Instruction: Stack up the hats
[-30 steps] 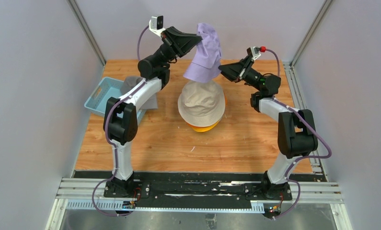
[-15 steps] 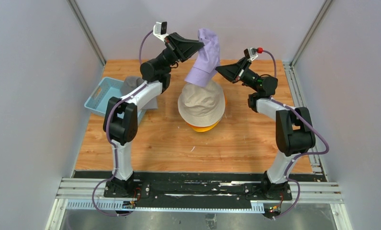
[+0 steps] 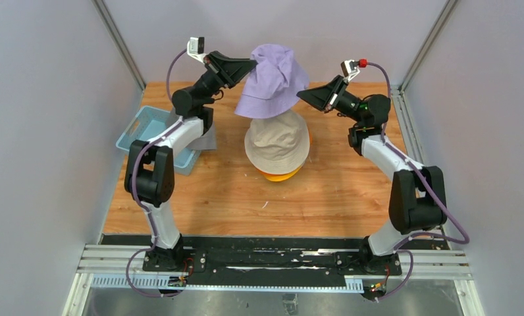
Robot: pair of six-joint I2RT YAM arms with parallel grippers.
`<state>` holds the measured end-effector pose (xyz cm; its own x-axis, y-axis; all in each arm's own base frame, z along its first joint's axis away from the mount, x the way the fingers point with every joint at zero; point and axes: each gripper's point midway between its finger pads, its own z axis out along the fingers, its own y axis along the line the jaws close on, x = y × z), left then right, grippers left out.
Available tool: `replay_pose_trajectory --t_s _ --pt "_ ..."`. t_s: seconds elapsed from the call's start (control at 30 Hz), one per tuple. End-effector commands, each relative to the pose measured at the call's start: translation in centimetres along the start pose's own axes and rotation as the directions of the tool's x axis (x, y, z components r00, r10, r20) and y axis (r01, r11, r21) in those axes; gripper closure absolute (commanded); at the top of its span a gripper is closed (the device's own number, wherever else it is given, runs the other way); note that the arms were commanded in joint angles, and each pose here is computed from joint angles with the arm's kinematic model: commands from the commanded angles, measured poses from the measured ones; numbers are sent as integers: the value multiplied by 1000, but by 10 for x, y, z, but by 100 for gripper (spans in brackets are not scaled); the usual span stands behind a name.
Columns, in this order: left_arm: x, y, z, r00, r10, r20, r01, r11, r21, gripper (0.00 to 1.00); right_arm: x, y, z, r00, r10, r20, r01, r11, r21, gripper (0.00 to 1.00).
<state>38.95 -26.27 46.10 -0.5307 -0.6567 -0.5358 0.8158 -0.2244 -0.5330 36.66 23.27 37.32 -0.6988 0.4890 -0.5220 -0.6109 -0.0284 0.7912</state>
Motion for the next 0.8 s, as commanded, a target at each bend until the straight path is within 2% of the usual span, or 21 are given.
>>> replay_pose_trajectory --t_s 0.0,0.37,0.77 --pt "-9 -21 -2 992 120 -25 -121 992 -26 100 5 1 0 994 -87 -64 90 995 50 100" --pt "-4 7 -27 983 159 -87 -173 968 -182 100 24 -18 15 988 -61 -143 72 995 68 99" --pt "-18 39 -70 962 238 -133 -272 884 -382 100 36 -33 41 980 -41 -195 54 997 60 100"
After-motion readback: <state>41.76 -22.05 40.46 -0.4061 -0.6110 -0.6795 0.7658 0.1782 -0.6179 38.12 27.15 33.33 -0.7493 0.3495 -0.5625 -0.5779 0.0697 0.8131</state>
